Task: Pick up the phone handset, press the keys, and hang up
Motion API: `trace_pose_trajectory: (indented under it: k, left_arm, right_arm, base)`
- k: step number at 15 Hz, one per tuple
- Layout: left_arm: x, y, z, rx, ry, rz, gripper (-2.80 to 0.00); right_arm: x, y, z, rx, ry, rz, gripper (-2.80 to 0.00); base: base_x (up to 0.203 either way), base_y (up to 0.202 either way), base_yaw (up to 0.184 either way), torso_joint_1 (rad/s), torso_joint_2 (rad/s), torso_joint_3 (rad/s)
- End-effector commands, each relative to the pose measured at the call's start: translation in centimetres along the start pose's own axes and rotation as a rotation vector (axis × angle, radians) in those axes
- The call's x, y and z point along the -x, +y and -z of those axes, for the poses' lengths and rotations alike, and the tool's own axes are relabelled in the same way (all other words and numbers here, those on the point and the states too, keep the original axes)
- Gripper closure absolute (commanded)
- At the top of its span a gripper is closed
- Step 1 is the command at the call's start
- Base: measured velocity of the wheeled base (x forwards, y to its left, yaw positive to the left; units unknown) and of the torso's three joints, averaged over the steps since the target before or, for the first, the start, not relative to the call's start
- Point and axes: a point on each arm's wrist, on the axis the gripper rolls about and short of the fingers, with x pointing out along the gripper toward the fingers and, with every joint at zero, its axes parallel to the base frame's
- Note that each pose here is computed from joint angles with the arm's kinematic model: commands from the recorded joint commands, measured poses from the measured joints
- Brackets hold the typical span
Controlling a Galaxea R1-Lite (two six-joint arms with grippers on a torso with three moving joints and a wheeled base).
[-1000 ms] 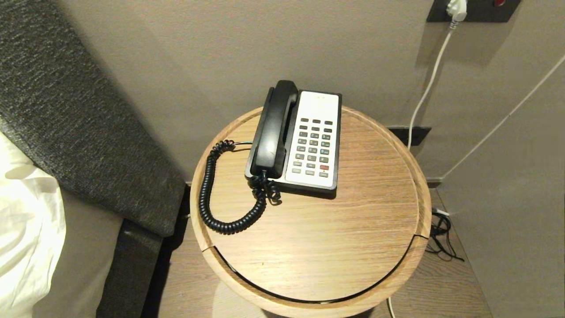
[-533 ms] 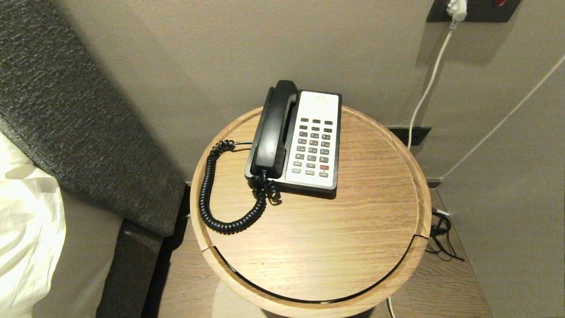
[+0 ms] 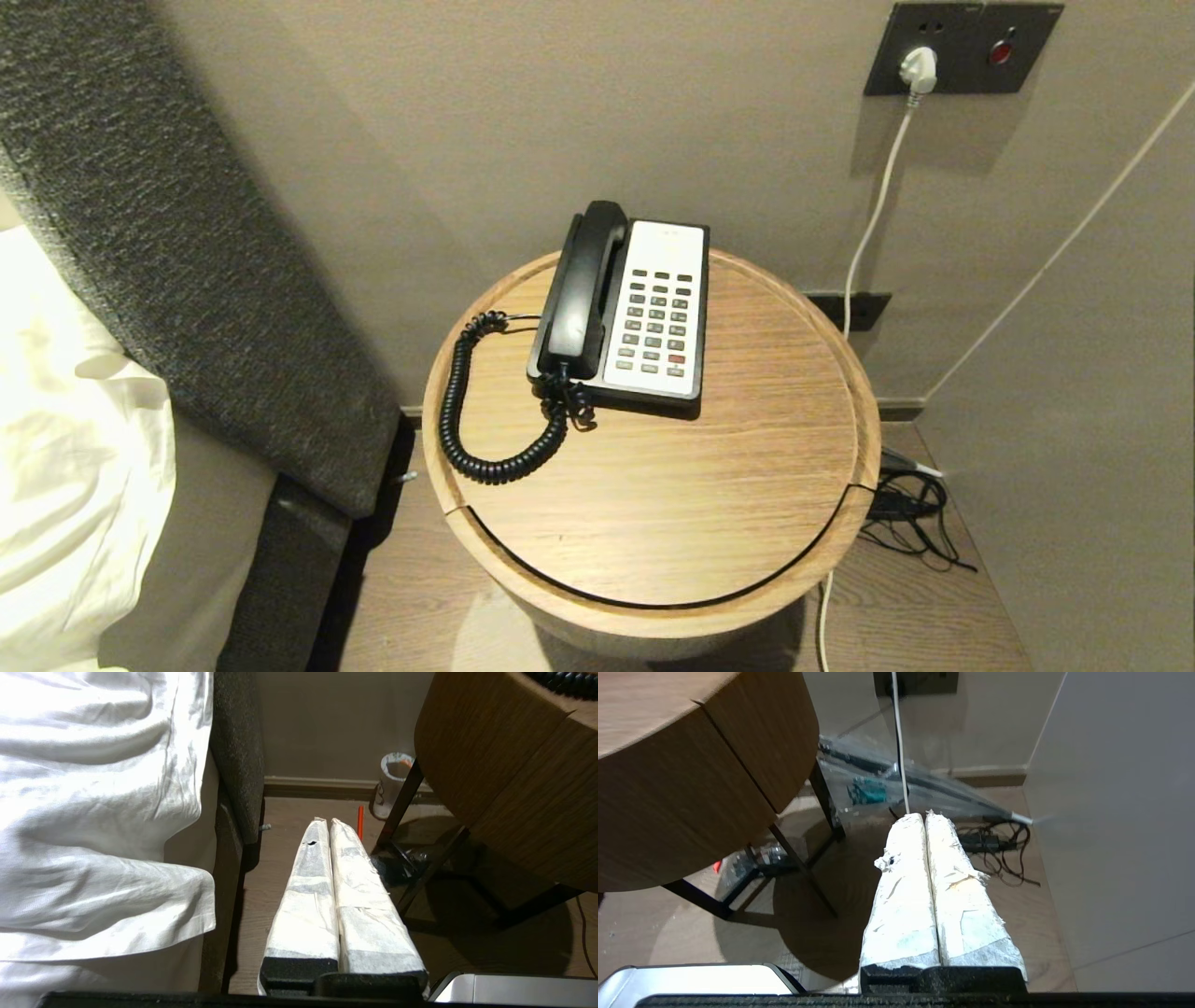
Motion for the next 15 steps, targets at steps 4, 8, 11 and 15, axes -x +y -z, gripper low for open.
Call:
trace_pose_trajectory:
  k: [4,8,11,15]
  left_arm:
    - [0.00,0.00,-0.01,0.003,-0.001,-0.002,0.00]
    - [0.00,0.00,-0.01,0.003,-0.001,-0.002,0.00]
    - [0.00,0.00,-0.01,0.003,-0.001,-0.002,0.00]
    - [0.00,0.00,-0.01,0.003,-0.001,-0.002,0.00]
  right_arm:
    - [-0.01,0.00,-0.01,0.000,0.001,0.000,0.00]
    - [-0.01,0.00,-0.01,0.000,0.001,0.000,0.00]
    - [-0.01,0.00,0.01,0.000,0.003,0.000,0.00]
    - [-0.01,0.00,-0.01,0.000,0.001,0.000,0.00]
  base:
    - [0.000,0.000,0.000,0.003,0.00,0.208]
    - [0.000,0.000,0.000,0.001,0.00,0.193]
    - [0.000,0.000,0.000,0.003,0.01,0.206]
    - [0.000,0.000,0.000,0.002,0.00,0.200]
